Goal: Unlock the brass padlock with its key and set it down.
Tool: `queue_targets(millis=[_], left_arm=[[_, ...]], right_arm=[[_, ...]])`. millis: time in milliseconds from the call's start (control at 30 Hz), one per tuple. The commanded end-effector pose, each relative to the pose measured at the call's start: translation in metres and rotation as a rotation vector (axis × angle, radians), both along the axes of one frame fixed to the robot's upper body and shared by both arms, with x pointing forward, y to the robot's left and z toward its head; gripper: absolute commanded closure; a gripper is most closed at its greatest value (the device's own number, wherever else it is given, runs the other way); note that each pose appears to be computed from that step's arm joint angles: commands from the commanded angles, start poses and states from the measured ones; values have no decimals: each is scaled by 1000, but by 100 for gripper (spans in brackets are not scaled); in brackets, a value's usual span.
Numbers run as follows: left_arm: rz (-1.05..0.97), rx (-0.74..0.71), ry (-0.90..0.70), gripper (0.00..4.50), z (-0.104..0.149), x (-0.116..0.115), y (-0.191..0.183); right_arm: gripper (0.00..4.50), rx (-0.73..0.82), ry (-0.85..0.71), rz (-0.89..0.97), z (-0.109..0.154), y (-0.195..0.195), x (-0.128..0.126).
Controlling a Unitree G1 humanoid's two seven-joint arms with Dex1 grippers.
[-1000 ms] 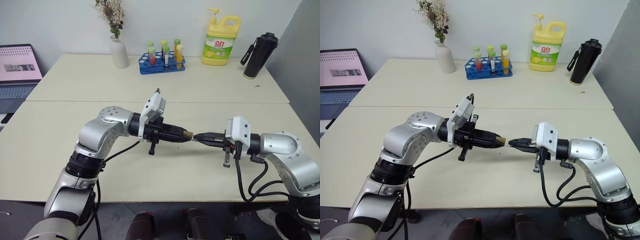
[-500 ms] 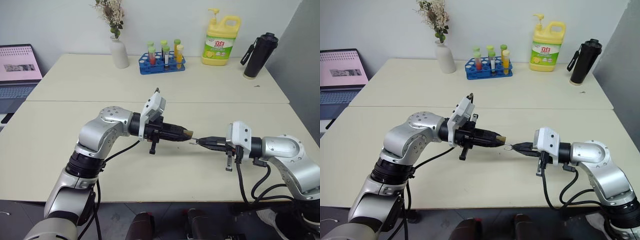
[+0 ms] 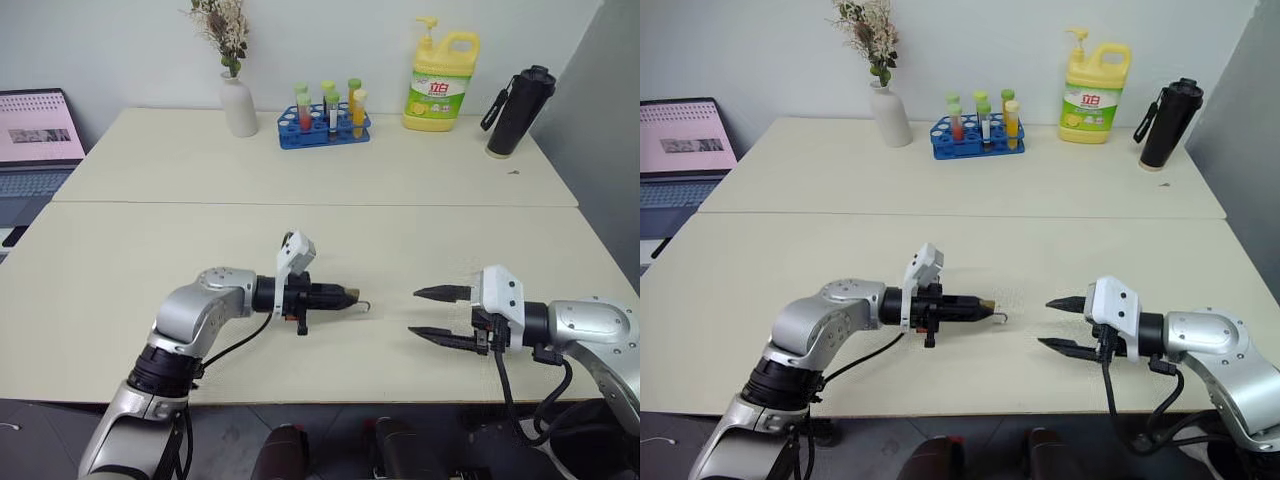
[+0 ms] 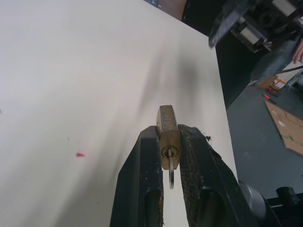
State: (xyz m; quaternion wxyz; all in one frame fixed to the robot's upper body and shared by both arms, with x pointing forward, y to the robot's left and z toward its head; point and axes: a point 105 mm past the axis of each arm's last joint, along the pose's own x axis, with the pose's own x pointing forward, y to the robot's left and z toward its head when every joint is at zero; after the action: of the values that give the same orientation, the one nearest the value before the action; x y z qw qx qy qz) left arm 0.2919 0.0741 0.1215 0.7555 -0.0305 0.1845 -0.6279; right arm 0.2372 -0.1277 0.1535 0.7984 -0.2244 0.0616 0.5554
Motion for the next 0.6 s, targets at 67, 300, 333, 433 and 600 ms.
queue_targets(millis=[67, 300, 333, 433, 600], left_arm=[[14, -48, 33, 434, 2, 1, -3], [59, 22, 40, 434, -21, 9, -9], [61, 30, 42, 434, -23, 10, -10], [59, 33, 56, 434, -26, 10, -12], [70, 19, 61, 434, -26, 13, -16]], right_arm=[[3, 5, -39, 1, 4, 7, 0], [0, -22, -42, 22, -1, 16, 2], [0, -17, -43, 36, 0, 18, 1], [0, -7, -47, 49, 3, 21, 1], [0, -1, -50, 51, 4, 22, 2]])
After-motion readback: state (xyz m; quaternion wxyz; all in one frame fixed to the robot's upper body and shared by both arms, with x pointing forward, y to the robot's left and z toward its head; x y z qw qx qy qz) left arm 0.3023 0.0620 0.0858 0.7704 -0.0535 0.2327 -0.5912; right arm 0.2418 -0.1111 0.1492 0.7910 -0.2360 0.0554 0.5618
